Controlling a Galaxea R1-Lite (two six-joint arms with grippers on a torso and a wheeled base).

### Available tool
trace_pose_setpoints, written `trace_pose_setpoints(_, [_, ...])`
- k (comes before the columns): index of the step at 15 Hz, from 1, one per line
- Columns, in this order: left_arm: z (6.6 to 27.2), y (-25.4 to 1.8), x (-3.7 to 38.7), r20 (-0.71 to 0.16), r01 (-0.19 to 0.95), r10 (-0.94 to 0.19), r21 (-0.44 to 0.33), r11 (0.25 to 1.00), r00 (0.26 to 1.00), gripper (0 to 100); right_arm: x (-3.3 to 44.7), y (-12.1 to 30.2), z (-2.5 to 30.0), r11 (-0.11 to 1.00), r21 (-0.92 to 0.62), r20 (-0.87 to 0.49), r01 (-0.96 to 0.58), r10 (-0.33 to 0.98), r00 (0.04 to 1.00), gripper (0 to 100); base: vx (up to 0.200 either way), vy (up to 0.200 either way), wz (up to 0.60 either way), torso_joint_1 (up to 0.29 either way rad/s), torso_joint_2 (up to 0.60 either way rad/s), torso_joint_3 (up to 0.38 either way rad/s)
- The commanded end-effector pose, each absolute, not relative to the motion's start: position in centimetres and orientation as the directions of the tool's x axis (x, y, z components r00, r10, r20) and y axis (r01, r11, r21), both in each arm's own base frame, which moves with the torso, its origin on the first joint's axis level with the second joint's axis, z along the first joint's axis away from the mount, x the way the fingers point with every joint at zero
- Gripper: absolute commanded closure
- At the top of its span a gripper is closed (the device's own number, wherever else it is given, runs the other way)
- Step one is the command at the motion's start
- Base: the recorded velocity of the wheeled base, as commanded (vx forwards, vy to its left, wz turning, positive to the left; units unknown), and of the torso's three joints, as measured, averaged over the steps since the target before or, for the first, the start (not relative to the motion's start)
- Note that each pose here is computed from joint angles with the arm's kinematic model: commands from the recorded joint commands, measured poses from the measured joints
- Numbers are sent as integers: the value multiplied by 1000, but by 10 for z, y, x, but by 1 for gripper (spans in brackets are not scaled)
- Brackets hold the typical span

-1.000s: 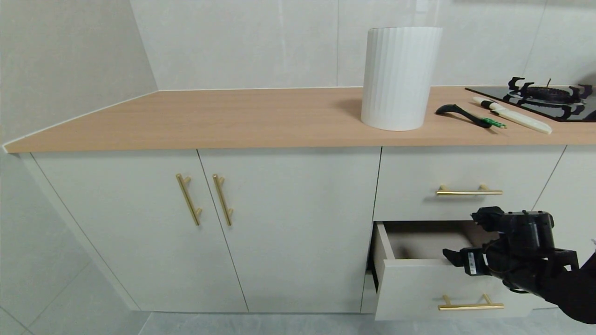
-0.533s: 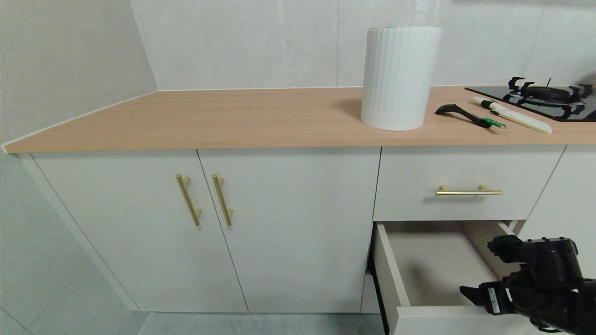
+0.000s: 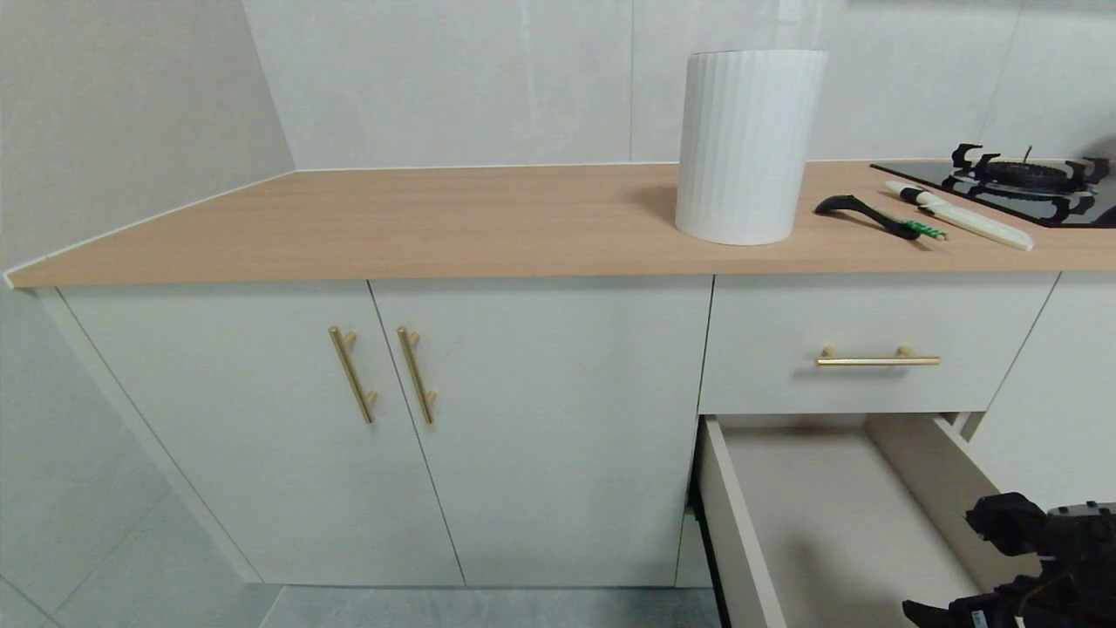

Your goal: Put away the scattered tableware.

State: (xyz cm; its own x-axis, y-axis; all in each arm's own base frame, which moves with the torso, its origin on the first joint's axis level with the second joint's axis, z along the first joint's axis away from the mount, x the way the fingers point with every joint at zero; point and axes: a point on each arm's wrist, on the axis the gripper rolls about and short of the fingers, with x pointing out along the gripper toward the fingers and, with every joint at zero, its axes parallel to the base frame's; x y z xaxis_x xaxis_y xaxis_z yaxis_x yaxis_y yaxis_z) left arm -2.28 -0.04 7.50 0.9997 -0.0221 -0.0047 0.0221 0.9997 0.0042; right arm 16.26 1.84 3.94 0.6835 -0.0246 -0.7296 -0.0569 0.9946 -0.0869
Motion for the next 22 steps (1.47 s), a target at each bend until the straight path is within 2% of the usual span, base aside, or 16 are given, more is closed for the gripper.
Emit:
trace_pose_setpoints(1, [75, 0, -23, -6, 23, -23, 4, 1000, 1000, 0, 154, 18, 50, 995, -81, -693, -53, -18, 721, 0, 0, 0, 0, 0, 0, 0])
trace_pose_setpoints(6, [75, 0, -23, -5, 23, -23, 5, 1000, 1000, 0, 156, 19, 65, 994, -40, -624, -99, 53, 780, 0, 0, 0, 0, 0, 0, 0])
trace_pose_setpoints(9, [75, 0, -23, -5, 21, -21, 5, 1000, 1000, 0, 184, 23, 103, 995, -34, -460, -93, 67, 885, 0, 0, 0, 0, 0, 0, 0])
trace_pose_setpoints(11, [75, 0, -23, -6, 23, -23, 4, 1000, 1000, 0, 204, 26, 132, 995, -33, -405, -90, 69, 912, 0, 0, 0, 0, 0, 0, 0])
trace_pose_setpoints(13, [75, 0, -23, -6, 22, -21, 4, 1000, 1000, 0, 209, 27, 169, 993, -21, -408, -116, 97, 908, 0, 0, 0, 0, 0, 0, 0])
trace_pose_setpoints(15, [75, 0, -23, -5, 23, -23, 5, 1000, 1000, 0, 195, 27, 214, 978, 25, -437, -207, 197, 878, 0, 0, 0, 0, 0, 0, 0])
trace_pose_setpoints(17, [75, 0, -23, -6, 22, -21, 4, 1000, 1000, 0, 185, 26, 241, 976, 30, -483, -215, 203, 852, 0, 0, 0, 0, 0, 0, 0])
trace_pose_setpoints(22, [75, 0, -23, -5, 23, -23, 5, 1000, 1000, 0, 186, 25, 245, 985, -2, -472, -170, 149, 869, 0, 0, 0, 0, 0, 0, 0])
